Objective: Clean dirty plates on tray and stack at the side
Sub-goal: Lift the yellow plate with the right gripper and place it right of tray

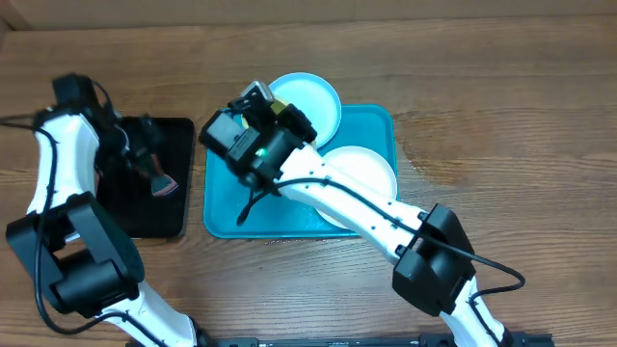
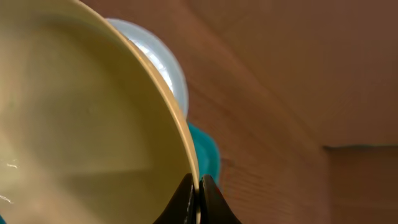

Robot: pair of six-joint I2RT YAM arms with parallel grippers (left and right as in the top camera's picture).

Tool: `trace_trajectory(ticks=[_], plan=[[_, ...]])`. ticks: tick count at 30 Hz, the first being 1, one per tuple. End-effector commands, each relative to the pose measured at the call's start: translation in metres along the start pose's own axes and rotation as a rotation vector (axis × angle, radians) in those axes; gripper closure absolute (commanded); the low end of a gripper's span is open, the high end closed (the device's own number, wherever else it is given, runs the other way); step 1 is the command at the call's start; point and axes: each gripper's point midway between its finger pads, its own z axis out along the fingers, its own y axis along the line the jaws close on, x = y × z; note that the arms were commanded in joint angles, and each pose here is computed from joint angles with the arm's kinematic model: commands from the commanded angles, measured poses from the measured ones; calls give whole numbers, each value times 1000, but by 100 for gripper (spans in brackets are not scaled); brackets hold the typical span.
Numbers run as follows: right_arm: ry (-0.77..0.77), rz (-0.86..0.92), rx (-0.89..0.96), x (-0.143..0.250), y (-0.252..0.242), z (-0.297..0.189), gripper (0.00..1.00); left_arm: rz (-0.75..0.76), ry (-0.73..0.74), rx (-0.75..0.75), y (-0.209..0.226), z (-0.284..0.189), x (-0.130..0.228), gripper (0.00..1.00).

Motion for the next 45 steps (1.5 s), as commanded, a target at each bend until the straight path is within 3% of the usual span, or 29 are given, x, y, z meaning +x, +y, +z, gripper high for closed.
trace_trajectory(ticks=[1, 8, 13, 19, 24, 26, 29, 34, 40, 45], plan=[[-116, -11, 199, -27, -50, -38, 96, 47, -156, 64, -25, -70, -29, 0], [-226, -74, 325, -53, -50, -80, 96, 50, -186, 65, -28, -90, -31, 0], [-234, -48, 259, -56, -41, -74, 96, 42, -178, 22, -20, -89, -28, 0], [-137, 3, -71, -41, -12, -25, 96, 32, -176, 18, -16, -90, -28, 0], [42, 196, -300, -14, -21, 22, 96, 32, -173, 17, -15, -89, -28, 0], [169, 323, -548, 1, -33, 44, 96, 31, -169, 16, -15, -89, -27, 0], [250, 446, -776, 14, -51, 59, 96, 30, -166, 15, -15, -89, -26, 0], [341, 662, -985, 54, -110, 100, 96, 30, -162, 14, -14, -89, -25, 0], [522, 868, -764, 167, -193, 182, 96, 27, -145, 10, -13, -88, -21, 0], [609, 965, -681, 232, -209, 215, 96, 27, -145, 11, -13, -88, -21, 0]])
